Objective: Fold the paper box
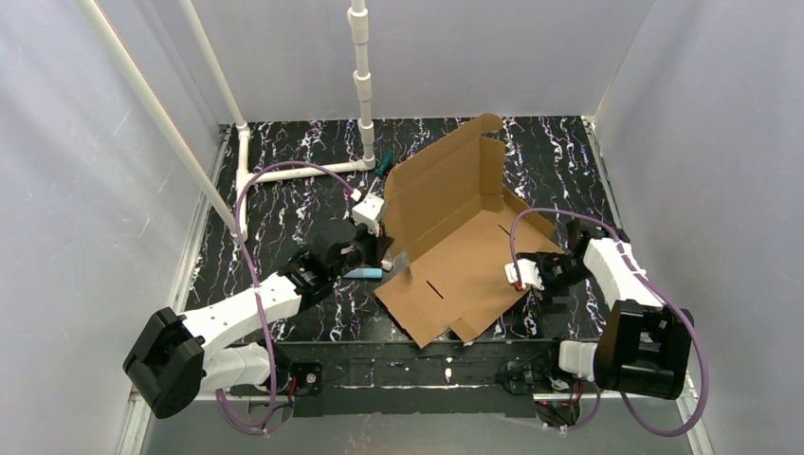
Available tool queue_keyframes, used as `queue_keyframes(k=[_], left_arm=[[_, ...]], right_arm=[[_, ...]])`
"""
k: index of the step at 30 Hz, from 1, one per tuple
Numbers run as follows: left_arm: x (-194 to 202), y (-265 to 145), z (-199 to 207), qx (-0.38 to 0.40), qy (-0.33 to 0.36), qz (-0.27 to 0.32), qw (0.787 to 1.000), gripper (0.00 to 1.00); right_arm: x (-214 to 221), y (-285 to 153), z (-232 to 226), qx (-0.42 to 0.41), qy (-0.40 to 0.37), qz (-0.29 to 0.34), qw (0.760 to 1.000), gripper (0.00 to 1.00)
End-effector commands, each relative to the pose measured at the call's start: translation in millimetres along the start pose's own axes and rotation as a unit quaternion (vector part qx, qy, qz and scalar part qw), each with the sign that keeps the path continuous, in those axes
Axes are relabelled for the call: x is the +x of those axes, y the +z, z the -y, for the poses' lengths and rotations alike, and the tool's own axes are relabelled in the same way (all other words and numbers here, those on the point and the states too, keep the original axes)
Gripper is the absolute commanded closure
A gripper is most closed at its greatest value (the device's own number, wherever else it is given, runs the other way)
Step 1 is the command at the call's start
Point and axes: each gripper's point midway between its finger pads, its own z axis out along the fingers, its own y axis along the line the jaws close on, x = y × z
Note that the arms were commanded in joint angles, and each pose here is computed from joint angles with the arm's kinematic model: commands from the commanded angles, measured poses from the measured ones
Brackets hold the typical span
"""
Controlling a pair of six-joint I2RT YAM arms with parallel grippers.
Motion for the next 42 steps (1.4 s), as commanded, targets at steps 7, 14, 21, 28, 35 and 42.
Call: queue_keyframes(k=[7, 14, 21, 28, 35, 42], left_arm=[[-11, -6, 9, 0.018, 0.014, 0.019, 1.000, 1.00], [-8, -7, 15, 0.032, 0.017, 0.016, 0.999, 1.00], [-7, -8, 18, 0.041, 0.022, 0.015, 0.999, 1.00], [-5, -8, 25, 0.061, 0.024, 0.011, 0.998, 1.00], [-2, -6, 28, 0.069, 0.023, 0.004, 0.997, 1.00], [0, -6, 32, 0.079, 0.022, -0.001, 0.997, 1.00]], right_arm=[[21, 27, 29, 0.048, -0.118, -0.036, 0.991, 0.17], [26, 26, 49, 0.098, -0.103, -0.046, 0.989, 0.31], [2, 4, 68, 0.132, -0.065, -0.007, 0.989, 0.43], [-18, -7, 77, 0.149, -0.034, 0.035, 0.988, 0.46], [-15, 1, 91, 0.175, 0.022, 0.049, 0.983, 0.45], [-12, 13, 104, 0.196, 0.074, 0.040, 0.977, 0.40]])
